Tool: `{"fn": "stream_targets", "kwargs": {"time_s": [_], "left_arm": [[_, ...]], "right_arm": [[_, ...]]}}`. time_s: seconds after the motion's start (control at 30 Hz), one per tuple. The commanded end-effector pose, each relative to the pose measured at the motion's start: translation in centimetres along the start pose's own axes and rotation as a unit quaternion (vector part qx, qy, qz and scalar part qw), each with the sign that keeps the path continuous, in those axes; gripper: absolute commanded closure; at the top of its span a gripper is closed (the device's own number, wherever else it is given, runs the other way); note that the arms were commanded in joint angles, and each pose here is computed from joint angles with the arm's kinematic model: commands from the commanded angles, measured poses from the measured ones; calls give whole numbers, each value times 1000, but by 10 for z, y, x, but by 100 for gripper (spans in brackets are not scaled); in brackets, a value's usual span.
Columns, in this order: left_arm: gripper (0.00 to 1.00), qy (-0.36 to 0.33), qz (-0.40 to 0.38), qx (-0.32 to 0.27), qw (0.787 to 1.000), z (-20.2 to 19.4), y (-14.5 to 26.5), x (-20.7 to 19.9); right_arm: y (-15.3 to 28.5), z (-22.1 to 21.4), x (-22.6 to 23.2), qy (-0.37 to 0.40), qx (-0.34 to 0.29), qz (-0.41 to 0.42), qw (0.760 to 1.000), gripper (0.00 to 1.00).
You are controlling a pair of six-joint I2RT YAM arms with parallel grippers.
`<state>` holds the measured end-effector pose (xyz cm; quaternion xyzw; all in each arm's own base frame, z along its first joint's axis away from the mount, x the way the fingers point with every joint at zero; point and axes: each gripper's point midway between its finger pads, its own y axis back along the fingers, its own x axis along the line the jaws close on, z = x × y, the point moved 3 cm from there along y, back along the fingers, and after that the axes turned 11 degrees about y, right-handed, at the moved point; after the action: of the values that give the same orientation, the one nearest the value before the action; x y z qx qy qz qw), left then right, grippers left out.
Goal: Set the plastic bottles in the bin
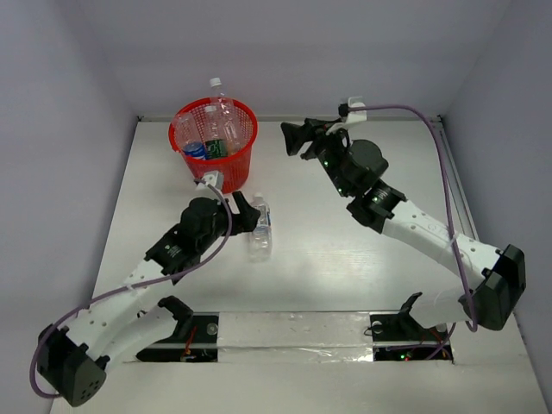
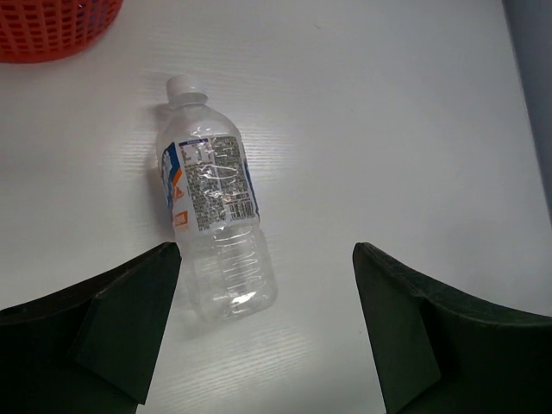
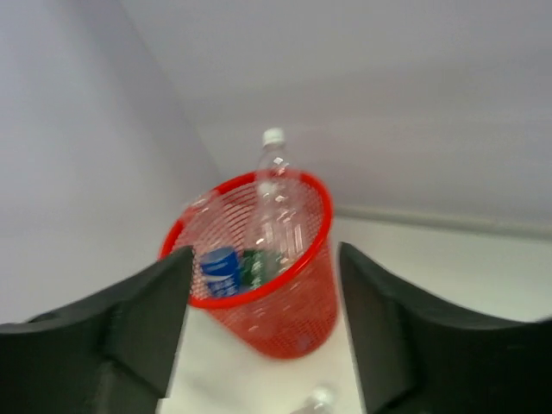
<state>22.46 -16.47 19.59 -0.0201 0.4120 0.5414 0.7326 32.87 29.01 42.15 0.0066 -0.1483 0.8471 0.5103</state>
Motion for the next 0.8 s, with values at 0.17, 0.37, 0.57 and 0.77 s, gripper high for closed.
{"fn": "stream_targets", "kwargs": {"time_s": [0.17,0.37,0.57,0.77], "left_arm": [[19,-5,75,-5,997,-22,-55,14],[19,-29,120,-20,992,-18,-86,18],[19,-65,161,-8,985,-24,-116,26],[21,-96,203,3,974,-34,-141,42]], "right_arm": [[44,-6,13,-62,9,69,996,12],[60,-11,15,-67,18,92,993,11],[66,-21,19,-76,28,110,991,11],[69,-24,19,-77,30,114,990,11]]}}
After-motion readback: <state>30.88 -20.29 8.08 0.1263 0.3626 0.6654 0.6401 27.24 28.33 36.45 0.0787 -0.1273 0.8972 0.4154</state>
